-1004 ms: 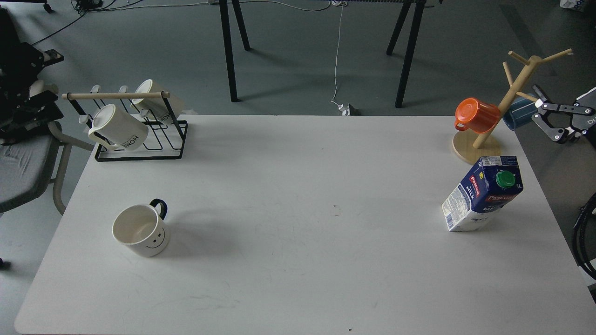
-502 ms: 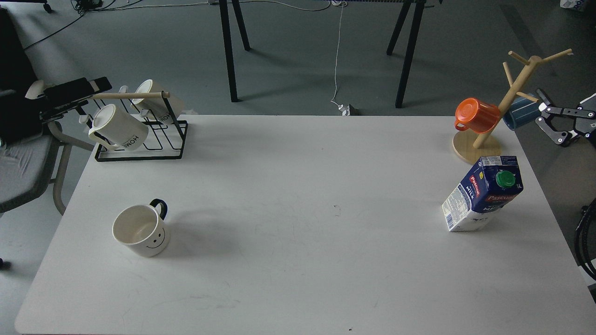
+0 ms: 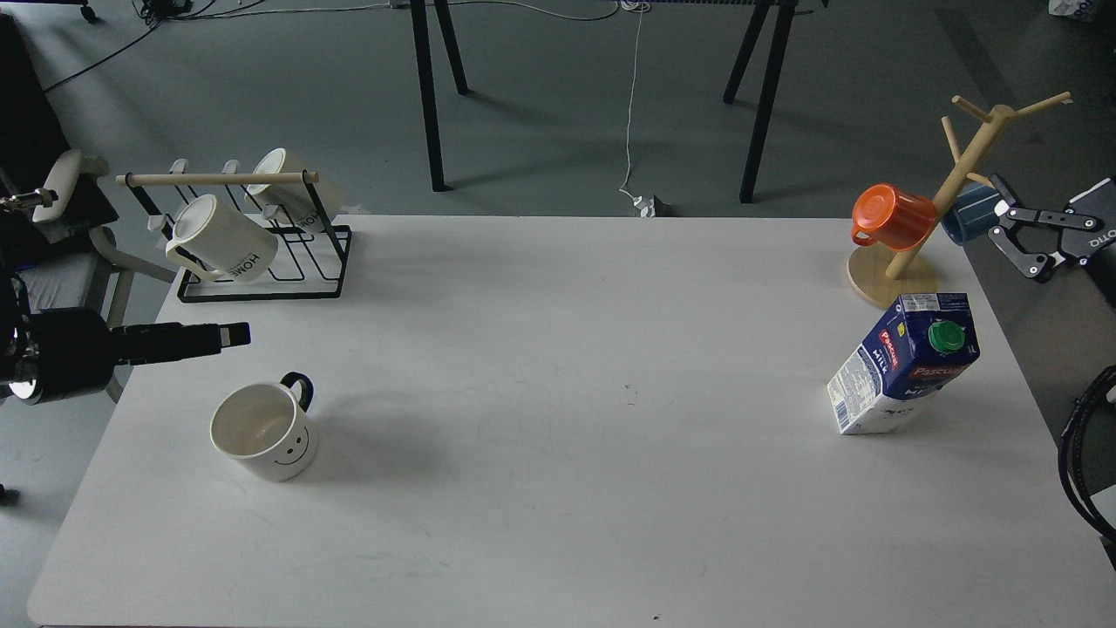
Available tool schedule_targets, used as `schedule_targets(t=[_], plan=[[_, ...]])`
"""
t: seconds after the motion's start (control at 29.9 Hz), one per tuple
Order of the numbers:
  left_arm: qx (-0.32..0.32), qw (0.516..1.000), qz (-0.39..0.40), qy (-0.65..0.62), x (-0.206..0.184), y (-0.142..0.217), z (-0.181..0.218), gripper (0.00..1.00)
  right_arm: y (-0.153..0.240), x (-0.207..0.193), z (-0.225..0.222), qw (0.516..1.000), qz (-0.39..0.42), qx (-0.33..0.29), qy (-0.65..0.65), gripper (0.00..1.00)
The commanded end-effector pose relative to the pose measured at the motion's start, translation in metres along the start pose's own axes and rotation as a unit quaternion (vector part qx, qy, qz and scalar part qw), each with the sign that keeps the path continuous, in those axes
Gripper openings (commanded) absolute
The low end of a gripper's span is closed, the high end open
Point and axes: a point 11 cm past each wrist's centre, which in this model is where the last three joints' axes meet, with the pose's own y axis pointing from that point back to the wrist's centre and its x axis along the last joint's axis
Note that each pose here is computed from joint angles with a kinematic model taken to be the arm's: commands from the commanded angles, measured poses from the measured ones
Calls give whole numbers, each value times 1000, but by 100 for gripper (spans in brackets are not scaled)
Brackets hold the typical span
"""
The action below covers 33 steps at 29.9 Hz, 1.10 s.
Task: Place cup and milk with both arms
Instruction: 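Insert the left gripper into the white mug and grasp it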
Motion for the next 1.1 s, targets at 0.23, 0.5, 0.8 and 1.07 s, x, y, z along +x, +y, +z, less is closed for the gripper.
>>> schedule_targets(t=[0.23, 0.5, 0.8, 1.07], plan=[[41, 995, -65, -69, -25, -2, -11, 100, 2, 3, 1, 1000, 5, 0, -2, 99], [48, 994, -80, -64, -36, -8, -17, 100, 4, 5, 0, 1000, 8, 2, -3, 99], [63, 995, -73, -34, -42, -20, -35, 100, 8, 5, 0, 1000, 1, 5, -4, 99], [55, 996, -66, -25, -41, -34, -32, 100, 8, 5, 0, 1000, 1, 6, -4, 99]])
